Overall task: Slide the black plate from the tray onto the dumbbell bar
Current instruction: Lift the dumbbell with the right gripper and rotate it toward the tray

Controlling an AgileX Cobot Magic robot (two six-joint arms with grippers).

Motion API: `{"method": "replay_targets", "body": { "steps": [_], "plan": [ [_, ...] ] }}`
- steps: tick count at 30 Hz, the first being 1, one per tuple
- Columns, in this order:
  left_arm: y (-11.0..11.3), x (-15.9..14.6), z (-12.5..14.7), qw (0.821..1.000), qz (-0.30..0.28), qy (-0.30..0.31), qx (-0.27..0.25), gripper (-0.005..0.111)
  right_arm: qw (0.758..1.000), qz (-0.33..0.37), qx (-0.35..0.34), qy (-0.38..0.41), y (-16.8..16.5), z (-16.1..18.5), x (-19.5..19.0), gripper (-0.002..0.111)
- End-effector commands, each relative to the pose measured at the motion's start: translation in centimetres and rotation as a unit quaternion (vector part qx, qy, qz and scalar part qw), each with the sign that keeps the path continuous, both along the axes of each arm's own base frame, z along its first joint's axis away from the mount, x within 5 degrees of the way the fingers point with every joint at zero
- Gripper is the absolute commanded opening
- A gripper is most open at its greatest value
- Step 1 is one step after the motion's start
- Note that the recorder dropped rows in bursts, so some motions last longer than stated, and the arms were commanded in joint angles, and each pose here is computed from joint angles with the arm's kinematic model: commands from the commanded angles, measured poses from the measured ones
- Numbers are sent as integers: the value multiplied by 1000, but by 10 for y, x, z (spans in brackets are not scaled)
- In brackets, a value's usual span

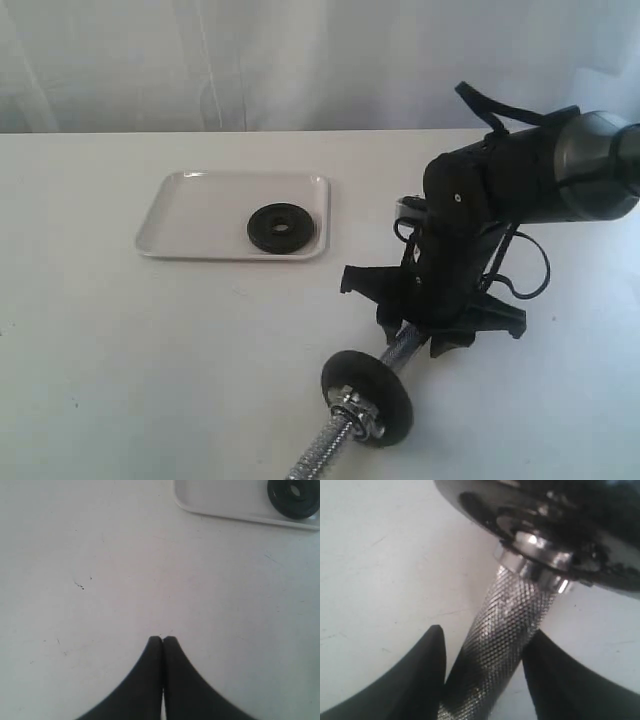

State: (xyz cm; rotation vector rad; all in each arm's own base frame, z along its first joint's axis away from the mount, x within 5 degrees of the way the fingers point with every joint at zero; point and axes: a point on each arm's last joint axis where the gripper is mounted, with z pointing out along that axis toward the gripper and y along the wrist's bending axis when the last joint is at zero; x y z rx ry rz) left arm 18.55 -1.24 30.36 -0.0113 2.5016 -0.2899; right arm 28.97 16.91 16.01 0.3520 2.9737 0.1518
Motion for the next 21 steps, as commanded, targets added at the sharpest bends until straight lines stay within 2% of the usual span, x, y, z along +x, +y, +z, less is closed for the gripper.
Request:
{"method": "replay_targets", "body": {
  "steps": [1,4,7,14,21],
  "plan": [
    [-1,-1,2,1000,-5,2,-4,0,993,97,-66,-6,-10,-3,1,9],
    [-1,-1,2,1000,-6,1,-3,0,989,130,-66,-15,-9,-3,2,0],
    [-1,-1,2,1000,-12,0,1,0,976,204,-78,-18,-9,-3,2,0],
    [-1,-1,2,1000,-15,-1,3,0,956,278,-78,-53,-5,-2,7,0],
    [-1,-1,2,1000,-15,-1,3,0,896,427,-105,-63,-5,-2,7,0]
  ]
}}
